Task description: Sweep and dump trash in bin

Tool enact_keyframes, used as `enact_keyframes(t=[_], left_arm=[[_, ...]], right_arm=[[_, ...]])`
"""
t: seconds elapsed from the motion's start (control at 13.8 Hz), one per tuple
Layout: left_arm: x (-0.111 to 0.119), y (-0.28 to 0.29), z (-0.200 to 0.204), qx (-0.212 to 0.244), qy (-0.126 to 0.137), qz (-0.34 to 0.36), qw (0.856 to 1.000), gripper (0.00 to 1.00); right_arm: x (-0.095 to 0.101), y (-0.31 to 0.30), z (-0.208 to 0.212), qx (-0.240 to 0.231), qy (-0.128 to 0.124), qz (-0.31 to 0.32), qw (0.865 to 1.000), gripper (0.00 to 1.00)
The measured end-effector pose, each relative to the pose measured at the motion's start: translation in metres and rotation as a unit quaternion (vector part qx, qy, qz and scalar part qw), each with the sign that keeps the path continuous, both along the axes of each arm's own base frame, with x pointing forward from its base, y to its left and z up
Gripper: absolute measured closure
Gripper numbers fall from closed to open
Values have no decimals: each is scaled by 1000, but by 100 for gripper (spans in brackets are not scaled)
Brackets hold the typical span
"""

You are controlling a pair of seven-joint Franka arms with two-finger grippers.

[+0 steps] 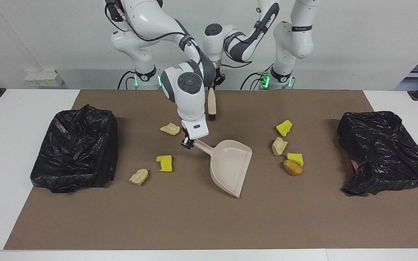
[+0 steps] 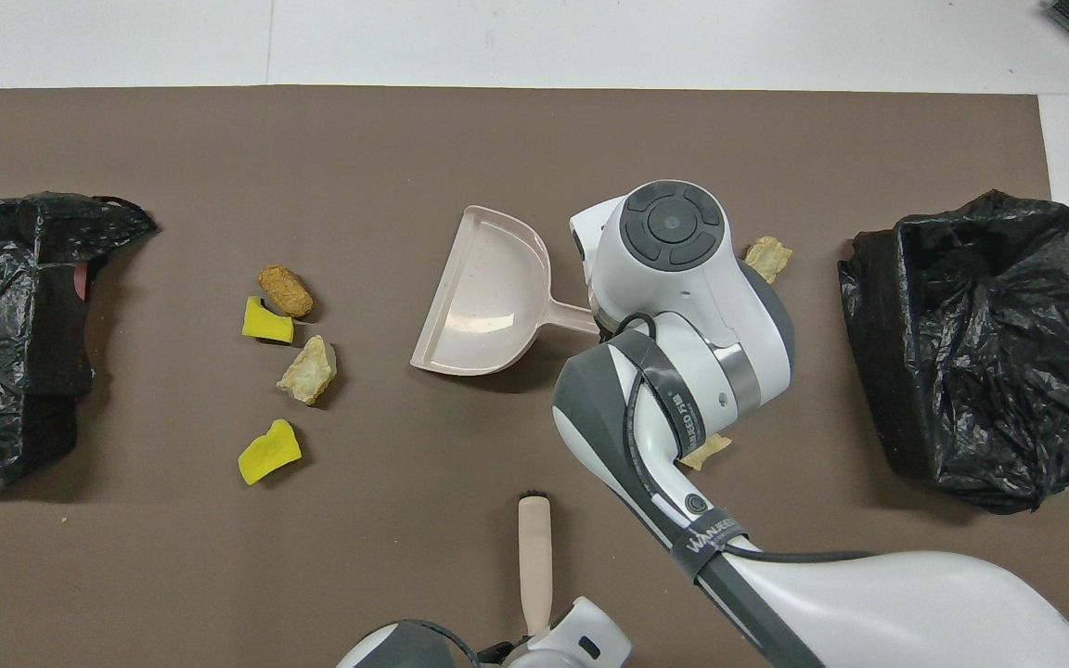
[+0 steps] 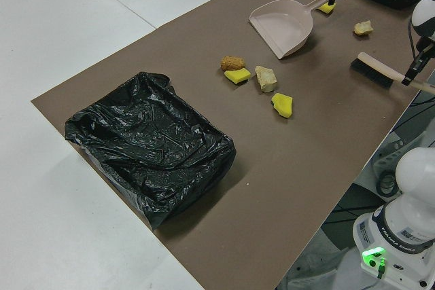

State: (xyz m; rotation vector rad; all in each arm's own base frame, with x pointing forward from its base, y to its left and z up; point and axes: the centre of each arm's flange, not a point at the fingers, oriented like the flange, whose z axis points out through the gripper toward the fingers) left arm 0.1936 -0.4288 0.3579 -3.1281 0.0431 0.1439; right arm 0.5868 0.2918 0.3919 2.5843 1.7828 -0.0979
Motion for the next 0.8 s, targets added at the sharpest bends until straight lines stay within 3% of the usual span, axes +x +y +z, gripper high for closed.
enact_keyframes(t=[0.22,0.51,0.8], left_arm=[[33,27,28,25,18,69,997,74],[99,80,27,45,32,179,982,74],[157,145,24,76,18,253,964,74]], right_arm=[[-1,-12,-12,0,10,56,998,67],[-6,-11,-27,3,10,103,995,67],[-9,-8,-30,3,11,108,994,67]])
